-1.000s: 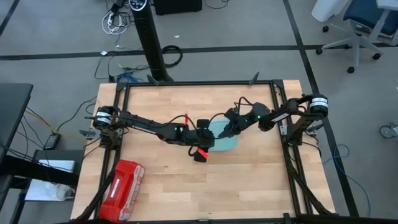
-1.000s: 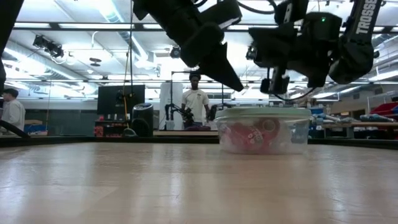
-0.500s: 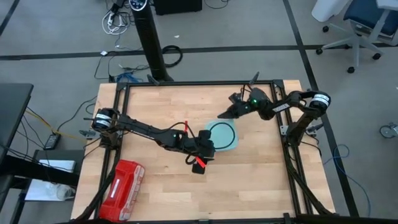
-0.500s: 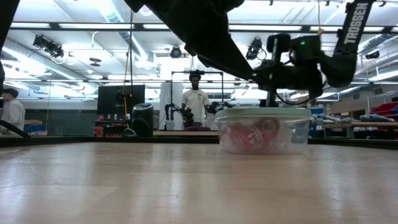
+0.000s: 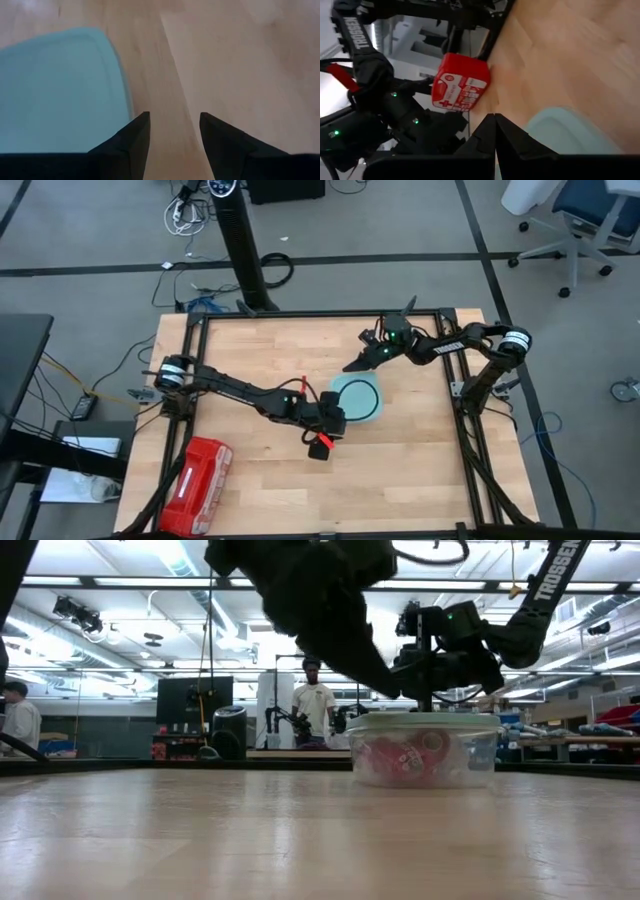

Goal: Roll bandage
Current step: Close the green tupperware

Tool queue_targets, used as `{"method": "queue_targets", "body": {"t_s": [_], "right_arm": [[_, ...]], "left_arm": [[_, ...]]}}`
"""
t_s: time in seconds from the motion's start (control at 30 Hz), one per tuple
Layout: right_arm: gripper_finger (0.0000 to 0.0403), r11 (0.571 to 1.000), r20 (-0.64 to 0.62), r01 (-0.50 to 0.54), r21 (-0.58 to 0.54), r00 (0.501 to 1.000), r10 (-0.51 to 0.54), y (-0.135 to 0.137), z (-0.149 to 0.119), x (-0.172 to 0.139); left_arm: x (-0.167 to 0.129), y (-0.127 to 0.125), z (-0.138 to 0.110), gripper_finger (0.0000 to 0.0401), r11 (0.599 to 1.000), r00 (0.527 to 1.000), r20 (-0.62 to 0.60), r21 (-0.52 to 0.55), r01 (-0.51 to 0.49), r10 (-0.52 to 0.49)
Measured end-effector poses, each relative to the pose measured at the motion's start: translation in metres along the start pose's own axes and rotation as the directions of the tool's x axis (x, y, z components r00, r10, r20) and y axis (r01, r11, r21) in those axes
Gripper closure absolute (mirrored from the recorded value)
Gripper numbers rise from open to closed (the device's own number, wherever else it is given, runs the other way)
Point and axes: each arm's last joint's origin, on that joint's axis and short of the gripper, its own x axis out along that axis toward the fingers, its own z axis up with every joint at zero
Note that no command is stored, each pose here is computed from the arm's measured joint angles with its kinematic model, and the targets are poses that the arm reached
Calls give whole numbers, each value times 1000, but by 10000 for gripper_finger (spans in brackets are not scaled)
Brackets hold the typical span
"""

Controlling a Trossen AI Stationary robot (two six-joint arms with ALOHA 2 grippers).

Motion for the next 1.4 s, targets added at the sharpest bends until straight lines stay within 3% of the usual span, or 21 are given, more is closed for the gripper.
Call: {"method": "queue_targets", "body": {"t_s": [0.1,0.27,0.4,0.77,1.1,1.4], "right_arm": [[400,1000,-6,12,3,1000,-12,-1,-1,1],[401,999,-24,45,23,999,-44,-5,-5,2],[398,997,-49,70,42,996,-68,-6,-10,5],[399,992,-146,69,108,988,-53,-1,-26,19],[401,985,-161,77,153,986,-52,3,-32,24],[400,996,-12,43,81,999,-42,18,-22,-17]], "left_arm": [[7,-1,-5,224,1000,1000,-24,23,-6,6],[12,1,-9,224,979,988,-53,151,-137,147],[20,2,-12,224,957,977,-63,223,-187,205],[20,9,-23,224,902,908,-162,271,-336,386],[16,14,-27,224,905,891,-212,241,-350,401],[-5,17,-16,224,926,913,-187,176,-333,364]]}}
